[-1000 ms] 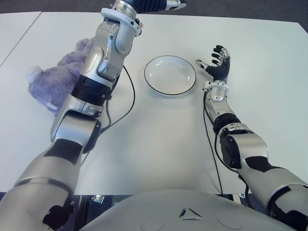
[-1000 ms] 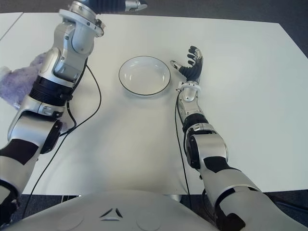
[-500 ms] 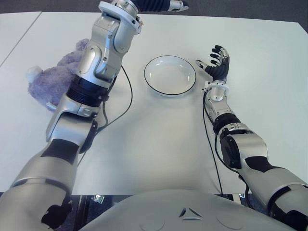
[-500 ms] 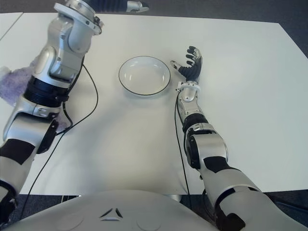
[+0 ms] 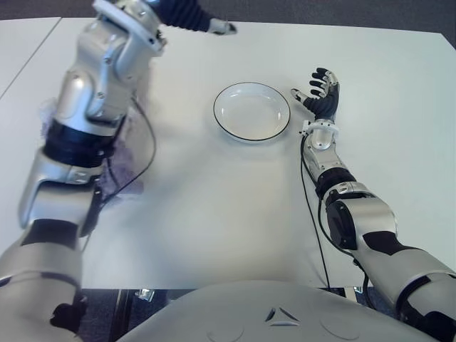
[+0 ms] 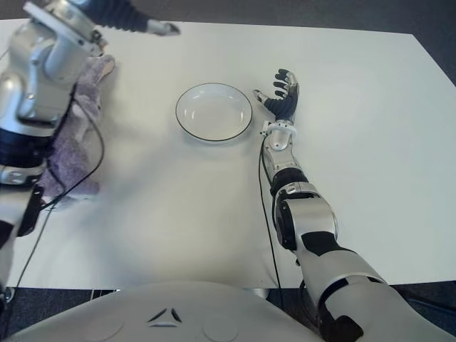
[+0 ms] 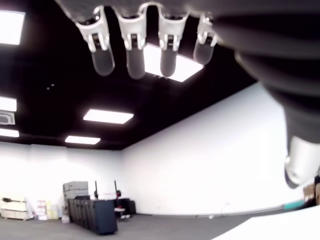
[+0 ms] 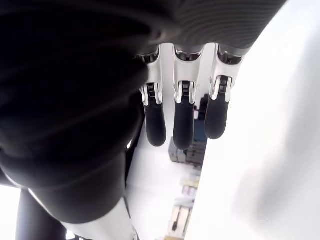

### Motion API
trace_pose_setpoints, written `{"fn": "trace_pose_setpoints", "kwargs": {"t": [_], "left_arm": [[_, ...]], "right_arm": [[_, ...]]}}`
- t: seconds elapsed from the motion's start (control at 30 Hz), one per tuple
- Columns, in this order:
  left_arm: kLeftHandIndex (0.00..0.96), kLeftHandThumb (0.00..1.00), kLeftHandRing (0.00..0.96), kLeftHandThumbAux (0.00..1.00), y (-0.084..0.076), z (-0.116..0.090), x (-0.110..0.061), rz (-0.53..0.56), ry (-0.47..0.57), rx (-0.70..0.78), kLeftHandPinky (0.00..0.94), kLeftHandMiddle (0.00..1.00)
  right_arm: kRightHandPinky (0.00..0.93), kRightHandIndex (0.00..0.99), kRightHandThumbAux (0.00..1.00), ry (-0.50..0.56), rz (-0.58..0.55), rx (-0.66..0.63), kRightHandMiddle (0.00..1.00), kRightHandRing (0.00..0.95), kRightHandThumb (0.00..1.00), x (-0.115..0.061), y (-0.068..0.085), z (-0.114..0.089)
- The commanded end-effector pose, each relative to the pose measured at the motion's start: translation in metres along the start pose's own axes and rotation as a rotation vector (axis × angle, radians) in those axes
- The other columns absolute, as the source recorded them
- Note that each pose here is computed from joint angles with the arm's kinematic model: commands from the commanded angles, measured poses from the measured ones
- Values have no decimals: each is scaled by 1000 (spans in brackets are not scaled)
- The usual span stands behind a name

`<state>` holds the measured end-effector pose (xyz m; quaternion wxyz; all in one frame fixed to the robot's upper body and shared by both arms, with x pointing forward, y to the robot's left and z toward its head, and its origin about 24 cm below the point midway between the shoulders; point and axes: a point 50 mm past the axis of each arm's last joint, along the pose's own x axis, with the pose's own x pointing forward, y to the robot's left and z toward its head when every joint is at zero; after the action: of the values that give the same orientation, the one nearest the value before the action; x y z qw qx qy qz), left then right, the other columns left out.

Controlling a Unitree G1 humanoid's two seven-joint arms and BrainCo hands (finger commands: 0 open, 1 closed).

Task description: Put the doll into the plate.

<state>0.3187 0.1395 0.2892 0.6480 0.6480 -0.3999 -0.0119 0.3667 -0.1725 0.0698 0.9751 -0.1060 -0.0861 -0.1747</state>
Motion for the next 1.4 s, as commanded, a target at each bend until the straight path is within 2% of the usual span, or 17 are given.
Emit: {"fn": "trace_pose_setpoints", "kwargs": {"t": [0.03,0.23,0.47,0.63,0.83,1.2,1.33,1.4], "left_arm": [[31,0,81,551,-2,-16,-40,-188,-5,38,86,88],[37,0,58,554,18,-13,-55,-205,-8,36,101,72],[32,0,54,537,26,-11,-82,-263,32,34,124,56],[9,0,25,532,22,-16,-100,-336,105,35,51,24],[1,0,5,545,14,-19,-117,-369,181,32,42,4],[0,0,0,548,10,-19,-134,-377,271,2,2,0],[0,0,0,556,-4,-24,-152,-407,330,-29,0,0],[0,0,0,558,-6,-23,-155,-411,337,-38,0,0]], "right_arm": [[285,228,956,514,114,-187,281,282,148,-124,-15,-126],[274,237,972,509,110,-177,291,285,152,-124,-14,-125],[281,234,971,519,105,-158,294,286,156,-123,-15,-125],[269,228,978,517,101,-151,293,280,162,-123,-16,-125],[268,230,984,514,97,-144,292,276,171,-122,-16,-125],[275,229,975,512,94,-131,291,277,212,-121,-19,-125],[268,220,968,514,96,-133,283,270,218,-121,-20,-125],[266,217,966,515,95,-133,281,269,219,-120,-21,-126]]}}
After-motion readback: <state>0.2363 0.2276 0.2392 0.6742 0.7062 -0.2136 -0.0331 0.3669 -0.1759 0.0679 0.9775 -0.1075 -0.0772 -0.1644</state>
